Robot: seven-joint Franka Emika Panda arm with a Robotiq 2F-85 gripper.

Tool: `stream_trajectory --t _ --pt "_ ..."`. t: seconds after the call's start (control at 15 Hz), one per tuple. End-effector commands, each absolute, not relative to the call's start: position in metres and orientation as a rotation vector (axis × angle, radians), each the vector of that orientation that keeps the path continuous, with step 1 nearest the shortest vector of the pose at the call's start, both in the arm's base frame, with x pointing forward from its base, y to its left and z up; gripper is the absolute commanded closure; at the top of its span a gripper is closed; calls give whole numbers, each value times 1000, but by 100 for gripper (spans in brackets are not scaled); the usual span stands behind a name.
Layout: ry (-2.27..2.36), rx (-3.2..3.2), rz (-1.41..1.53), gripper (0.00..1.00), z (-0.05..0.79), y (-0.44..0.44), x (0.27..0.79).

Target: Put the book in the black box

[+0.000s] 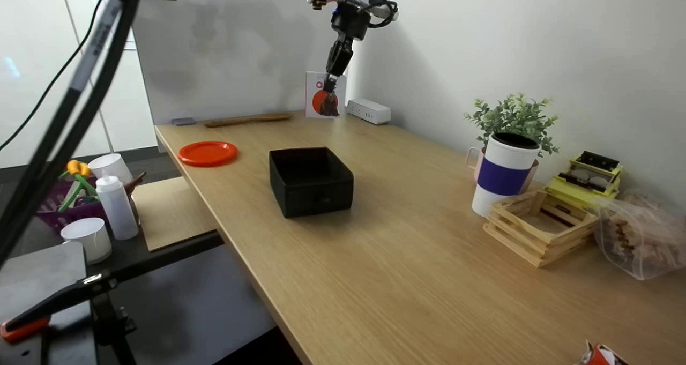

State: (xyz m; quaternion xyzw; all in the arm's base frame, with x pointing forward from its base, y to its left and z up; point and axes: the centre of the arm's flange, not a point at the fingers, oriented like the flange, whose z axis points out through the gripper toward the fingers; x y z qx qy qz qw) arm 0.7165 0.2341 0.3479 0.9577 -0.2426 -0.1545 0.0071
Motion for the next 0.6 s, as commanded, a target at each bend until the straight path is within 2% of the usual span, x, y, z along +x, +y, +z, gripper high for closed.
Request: stream_trajectory --t 0.0,0.53 --pt "-684 2952 -643 96 348 216 670" --pt "-600 2863 -788 96 319 203 655"
